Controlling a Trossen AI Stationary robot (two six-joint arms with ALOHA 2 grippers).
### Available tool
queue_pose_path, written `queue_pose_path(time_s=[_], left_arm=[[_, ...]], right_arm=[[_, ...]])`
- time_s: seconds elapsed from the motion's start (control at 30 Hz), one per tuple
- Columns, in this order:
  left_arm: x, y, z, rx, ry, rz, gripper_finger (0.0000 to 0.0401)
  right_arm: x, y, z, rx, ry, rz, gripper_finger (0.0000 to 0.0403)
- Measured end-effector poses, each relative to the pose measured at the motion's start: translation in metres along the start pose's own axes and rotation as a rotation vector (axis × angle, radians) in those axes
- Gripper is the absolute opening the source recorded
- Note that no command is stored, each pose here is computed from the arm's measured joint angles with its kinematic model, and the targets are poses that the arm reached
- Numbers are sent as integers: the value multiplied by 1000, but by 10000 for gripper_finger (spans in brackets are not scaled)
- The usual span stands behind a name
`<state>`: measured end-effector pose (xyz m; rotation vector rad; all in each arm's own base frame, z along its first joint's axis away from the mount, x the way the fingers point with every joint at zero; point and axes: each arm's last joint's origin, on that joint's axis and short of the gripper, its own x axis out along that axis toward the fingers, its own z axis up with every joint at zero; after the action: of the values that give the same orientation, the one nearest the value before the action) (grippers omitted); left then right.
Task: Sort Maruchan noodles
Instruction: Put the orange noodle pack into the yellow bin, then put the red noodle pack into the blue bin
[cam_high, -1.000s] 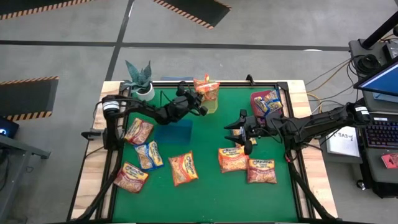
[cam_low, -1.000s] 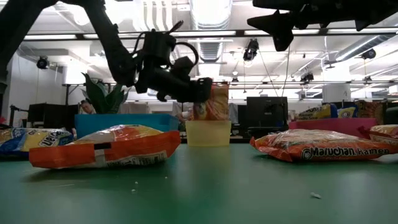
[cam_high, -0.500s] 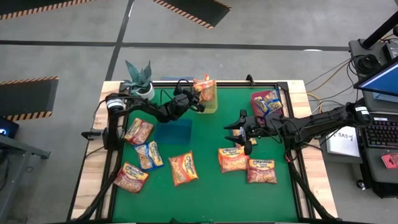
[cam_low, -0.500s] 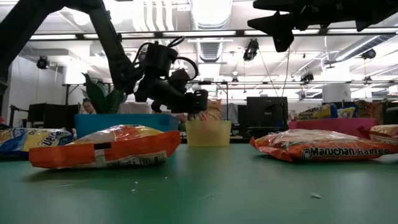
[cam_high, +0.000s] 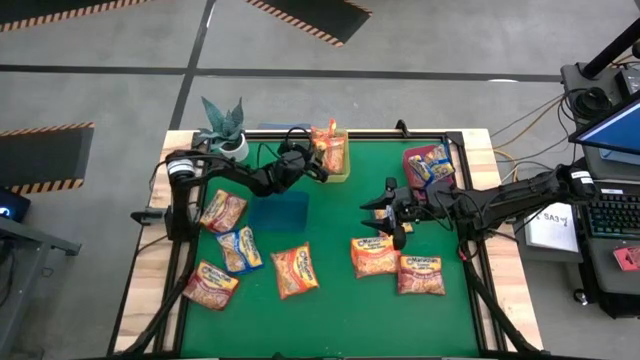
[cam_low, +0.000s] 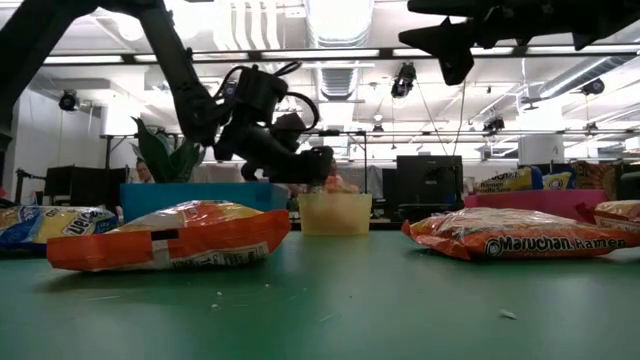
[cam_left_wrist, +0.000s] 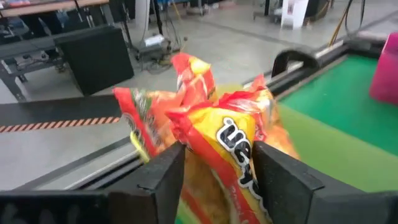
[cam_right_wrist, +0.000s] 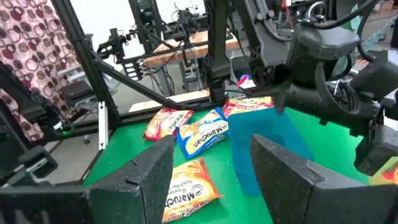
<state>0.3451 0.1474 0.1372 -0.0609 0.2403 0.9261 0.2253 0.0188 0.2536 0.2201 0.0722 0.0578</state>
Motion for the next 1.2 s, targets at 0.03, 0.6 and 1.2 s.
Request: queue_pose_path(time_s=[0.03, 0.6, 1.2], left_arm=[[-1, 1, 1, 7, 11, 1, 180], [-78, -7, 61, 262, 91, -296, 219], [-120, 23, 63, 435, -168, -548, 178]], right_arm=[[0, 0, 0, 2, 4, 1, 201], [-1, -6, -8, 138, 47, -157, 201], [-1, -38, 22, 105, 49, -449, 201]])
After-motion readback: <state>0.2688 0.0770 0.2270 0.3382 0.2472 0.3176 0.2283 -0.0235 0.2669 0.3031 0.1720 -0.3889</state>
